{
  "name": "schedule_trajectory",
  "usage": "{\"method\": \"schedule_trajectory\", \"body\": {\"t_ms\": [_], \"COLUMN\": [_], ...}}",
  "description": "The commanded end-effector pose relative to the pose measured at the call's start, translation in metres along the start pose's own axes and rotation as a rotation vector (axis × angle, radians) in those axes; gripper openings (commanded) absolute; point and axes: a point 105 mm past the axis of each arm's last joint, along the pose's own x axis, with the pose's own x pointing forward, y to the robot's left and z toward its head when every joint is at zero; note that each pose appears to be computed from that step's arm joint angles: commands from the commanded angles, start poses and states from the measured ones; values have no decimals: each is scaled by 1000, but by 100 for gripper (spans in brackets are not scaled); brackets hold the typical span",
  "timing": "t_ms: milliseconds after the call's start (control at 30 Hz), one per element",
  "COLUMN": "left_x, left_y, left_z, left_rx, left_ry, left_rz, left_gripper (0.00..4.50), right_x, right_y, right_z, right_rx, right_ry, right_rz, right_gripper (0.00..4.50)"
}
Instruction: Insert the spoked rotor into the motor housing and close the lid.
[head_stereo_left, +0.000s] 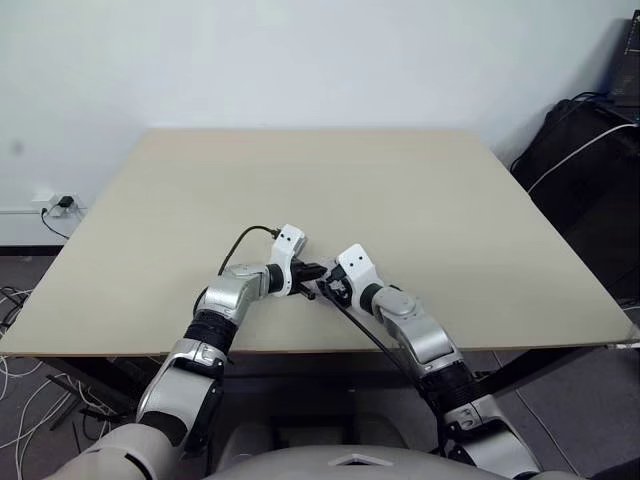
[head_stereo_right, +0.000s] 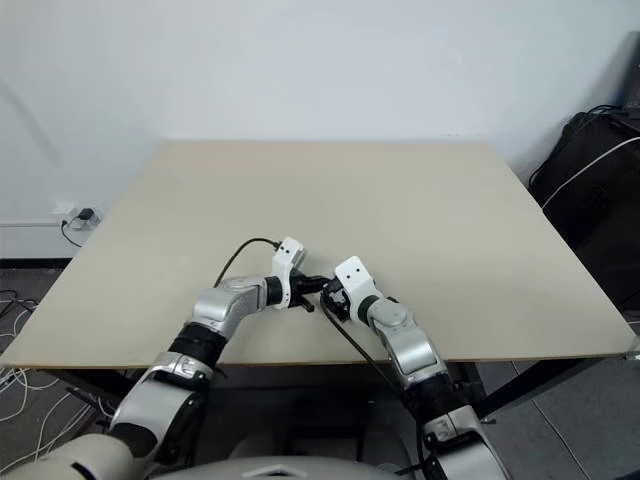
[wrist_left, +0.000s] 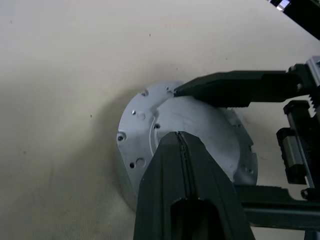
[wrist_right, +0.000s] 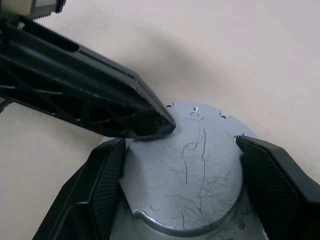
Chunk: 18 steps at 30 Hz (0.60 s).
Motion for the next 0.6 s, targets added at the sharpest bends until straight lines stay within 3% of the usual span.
{"method": "schedule_trajectory", "body": {"t_ms": [33,600], "left_x": [4,8], "left_y": [-3,-7], "left_z": [11,0], "left_rx": [36,2], "left_ry": [18,73], "left_rz": [-12,-22], "left_gripper": [0,0], "right_x": [-4,-25], "right_y": [-10,-12], "right_z": [-26,-40], "right_rx": [29,87], "right_ry": [102,160], "right_rz": [-49,-98], "right_gripper": [324,324]}}
